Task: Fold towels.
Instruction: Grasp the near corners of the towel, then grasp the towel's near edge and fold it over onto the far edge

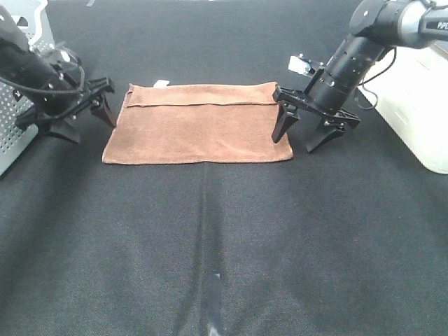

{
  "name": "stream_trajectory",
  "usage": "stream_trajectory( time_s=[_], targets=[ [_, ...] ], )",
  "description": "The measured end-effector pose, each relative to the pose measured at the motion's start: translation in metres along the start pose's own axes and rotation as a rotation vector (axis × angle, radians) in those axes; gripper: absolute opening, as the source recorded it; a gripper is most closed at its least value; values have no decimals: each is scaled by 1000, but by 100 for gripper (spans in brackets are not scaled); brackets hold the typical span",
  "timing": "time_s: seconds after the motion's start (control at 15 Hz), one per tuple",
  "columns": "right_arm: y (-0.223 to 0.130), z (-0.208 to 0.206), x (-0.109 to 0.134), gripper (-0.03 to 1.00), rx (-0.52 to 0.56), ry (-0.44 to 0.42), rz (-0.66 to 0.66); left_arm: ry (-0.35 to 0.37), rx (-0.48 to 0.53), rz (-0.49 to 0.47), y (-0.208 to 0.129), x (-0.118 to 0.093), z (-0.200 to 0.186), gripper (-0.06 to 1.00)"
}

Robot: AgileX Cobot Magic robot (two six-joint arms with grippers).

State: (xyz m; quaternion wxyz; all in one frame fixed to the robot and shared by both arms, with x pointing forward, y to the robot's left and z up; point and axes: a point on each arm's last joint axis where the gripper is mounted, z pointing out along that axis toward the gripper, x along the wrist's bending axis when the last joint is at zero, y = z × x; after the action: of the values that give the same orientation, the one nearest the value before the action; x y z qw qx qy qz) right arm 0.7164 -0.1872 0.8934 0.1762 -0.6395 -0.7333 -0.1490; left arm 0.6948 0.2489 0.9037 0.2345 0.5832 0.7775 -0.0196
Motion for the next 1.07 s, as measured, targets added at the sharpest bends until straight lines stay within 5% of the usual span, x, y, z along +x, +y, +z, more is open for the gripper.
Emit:
stream_trajectory(
  time_s=[0.4,0.6,0.73,0.8,0.93,1.07],
  targets=[
    [6,8,-1,70,-51,33,11,-9,54,-5,-8,-6,30,70],
    [6,16,2,59,-40,63,14,-45,61,5,-13,-16,35,69],
    [5,25,10,41,-22,71,3,-64,70,8,-16,-21,39,56],
    [4,28,11,21,-16,70,3,-66,76,6,-17,-21,42,31],
    [4,31,8,4,-8,56,20,-56,85,20,-18,-20,43,5],
    [4,31,8,0,-5,49,25,-41,109,44,-20,-19,41,1]
  ],
)
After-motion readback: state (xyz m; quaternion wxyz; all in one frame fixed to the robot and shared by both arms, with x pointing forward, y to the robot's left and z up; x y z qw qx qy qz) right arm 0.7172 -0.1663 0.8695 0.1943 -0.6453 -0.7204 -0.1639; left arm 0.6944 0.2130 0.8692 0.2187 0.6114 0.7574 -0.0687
